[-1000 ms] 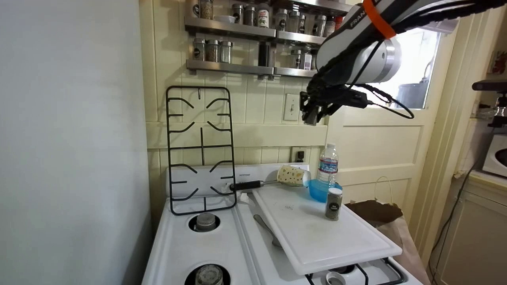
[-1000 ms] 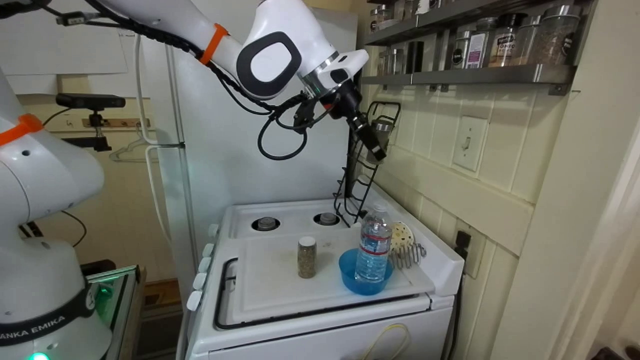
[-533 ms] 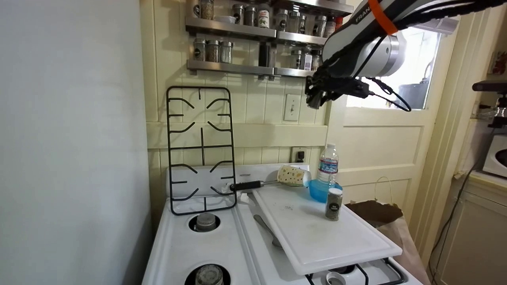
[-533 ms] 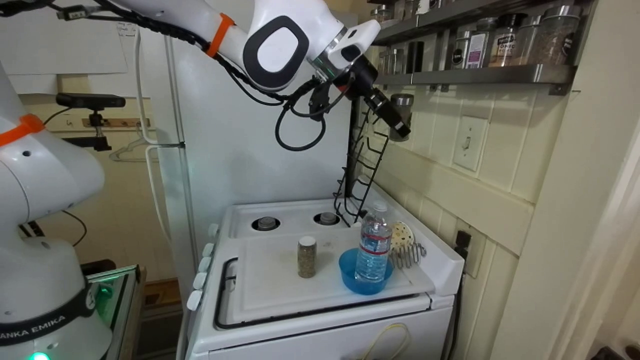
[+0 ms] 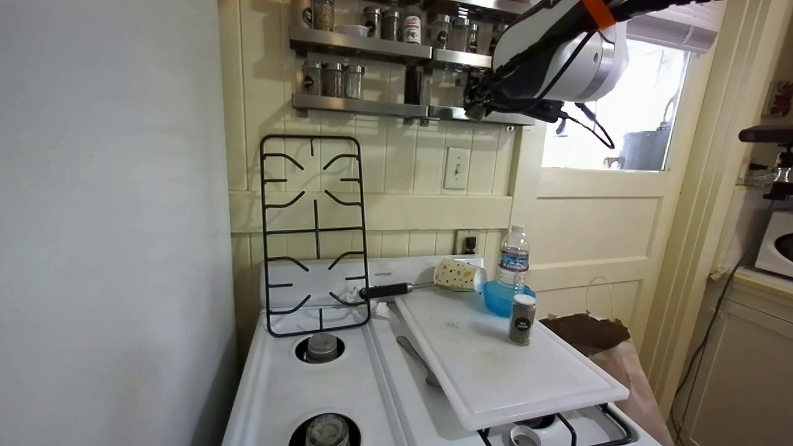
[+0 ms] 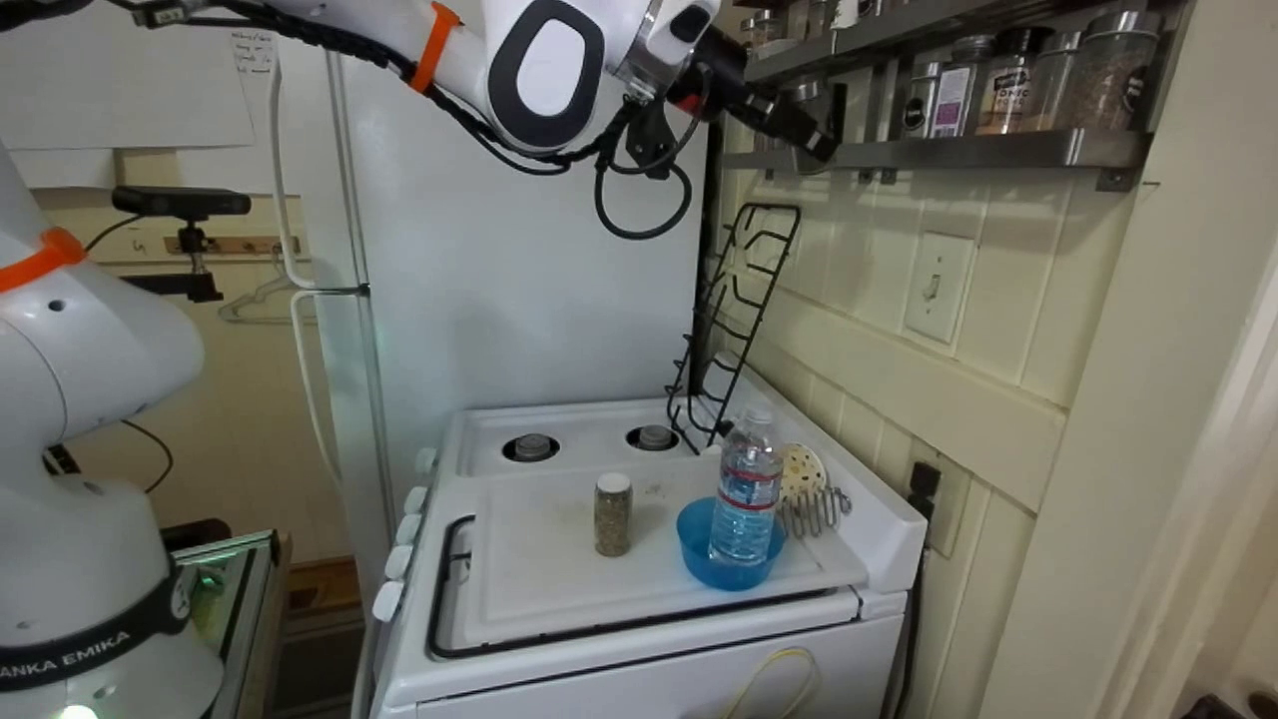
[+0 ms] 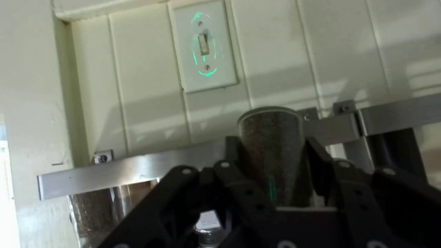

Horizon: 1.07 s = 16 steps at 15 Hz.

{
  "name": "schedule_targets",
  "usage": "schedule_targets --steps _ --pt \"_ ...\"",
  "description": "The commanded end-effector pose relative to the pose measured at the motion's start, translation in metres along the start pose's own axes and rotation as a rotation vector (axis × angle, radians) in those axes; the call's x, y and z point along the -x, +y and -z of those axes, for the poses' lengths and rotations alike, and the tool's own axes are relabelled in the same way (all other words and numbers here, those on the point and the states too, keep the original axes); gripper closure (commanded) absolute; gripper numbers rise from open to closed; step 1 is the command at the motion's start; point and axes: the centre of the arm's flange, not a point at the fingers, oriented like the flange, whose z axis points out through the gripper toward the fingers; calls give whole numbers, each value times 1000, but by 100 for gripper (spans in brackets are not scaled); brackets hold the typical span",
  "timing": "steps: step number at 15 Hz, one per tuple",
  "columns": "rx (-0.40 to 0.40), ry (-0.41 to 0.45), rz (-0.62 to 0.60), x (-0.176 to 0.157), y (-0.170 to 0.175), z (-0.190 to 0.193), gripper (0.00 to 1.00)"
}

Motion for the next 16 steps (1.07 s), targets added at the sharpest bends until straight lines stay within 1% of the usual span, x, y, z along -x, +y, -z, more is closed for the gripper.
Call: schedule_targets --steps 1,5,7,10,14,15,16 --pt "-3 165 85 -3 -9 14 76" --pt "8 338 221 -11 -8 29 76" --pt "32 380 316 -9 -5 34 76" --pt "87 382 464 0 1 36 76" --pt "190 387 635 10 6 39 76" --pt "205 398 668 12 7 39 76" --pt "211 388 682 13 9 39 76"
